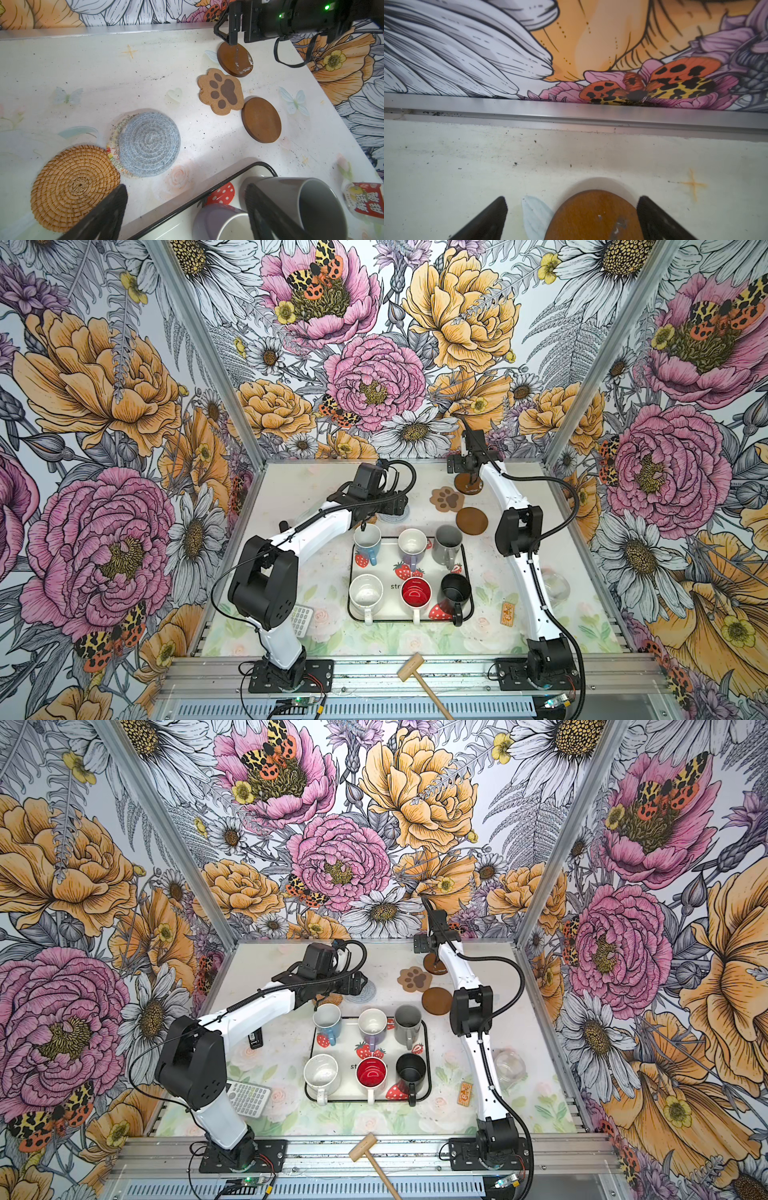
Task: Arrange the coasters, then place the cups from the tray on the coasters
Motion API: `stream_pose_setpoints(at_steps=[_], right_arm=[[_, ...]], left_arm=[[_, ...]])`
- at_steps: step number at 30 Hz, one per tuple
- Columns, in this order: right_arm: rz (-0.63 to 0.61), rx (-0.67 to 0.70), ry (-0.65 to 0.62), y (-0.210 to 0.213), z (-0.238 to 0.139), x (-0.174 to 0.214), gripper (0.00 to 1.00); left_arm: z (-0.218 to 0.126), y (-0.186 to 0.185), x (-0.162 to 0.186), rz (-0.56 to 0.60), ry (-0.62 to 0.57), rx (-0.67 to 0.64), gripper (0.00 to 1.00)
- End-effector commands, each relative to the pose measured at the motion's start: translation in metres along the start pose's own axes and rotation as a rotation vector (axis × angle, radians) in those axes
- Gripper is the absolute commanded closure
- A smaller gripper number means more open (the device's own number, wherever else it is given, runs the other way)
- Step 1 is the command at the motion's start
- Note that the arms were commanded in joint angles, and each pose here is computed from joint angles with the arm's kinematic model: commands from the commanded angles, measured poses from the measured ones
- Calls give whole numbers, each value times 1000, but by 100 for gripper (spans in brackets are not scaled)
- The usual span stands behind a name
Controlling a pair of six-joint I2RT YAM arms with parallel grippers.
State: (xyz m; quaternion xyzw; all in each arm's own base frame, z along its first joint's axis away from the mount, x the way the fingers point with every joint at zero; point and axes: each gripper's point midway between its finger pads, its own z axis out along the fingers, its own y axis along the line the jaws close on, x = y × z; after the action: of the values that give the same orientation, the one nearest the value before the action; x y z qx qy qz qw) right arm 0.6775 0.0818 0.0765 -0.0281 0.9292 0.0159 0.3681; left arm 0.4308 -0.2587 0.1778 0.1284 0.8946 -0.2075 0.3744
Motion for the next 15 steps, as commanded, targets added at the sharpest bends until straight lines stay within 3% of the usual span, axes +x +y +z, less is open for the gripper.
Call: stream_pose_setpoints(at_steps=[1, 10, 15], right_arm=[[-5, -25, -9, 1, 7, 1, 1], [-56, 22, -12, 10, -16, -10, 6], [48, -23, 4, 3, -33, -13, 6]], left_arm=[[3, -8, -5, 0, -7, 23, 10], [4, -24, -25, -1, -36, 82, 10], [35, -53, -60, -20, -74, 226, 11]])
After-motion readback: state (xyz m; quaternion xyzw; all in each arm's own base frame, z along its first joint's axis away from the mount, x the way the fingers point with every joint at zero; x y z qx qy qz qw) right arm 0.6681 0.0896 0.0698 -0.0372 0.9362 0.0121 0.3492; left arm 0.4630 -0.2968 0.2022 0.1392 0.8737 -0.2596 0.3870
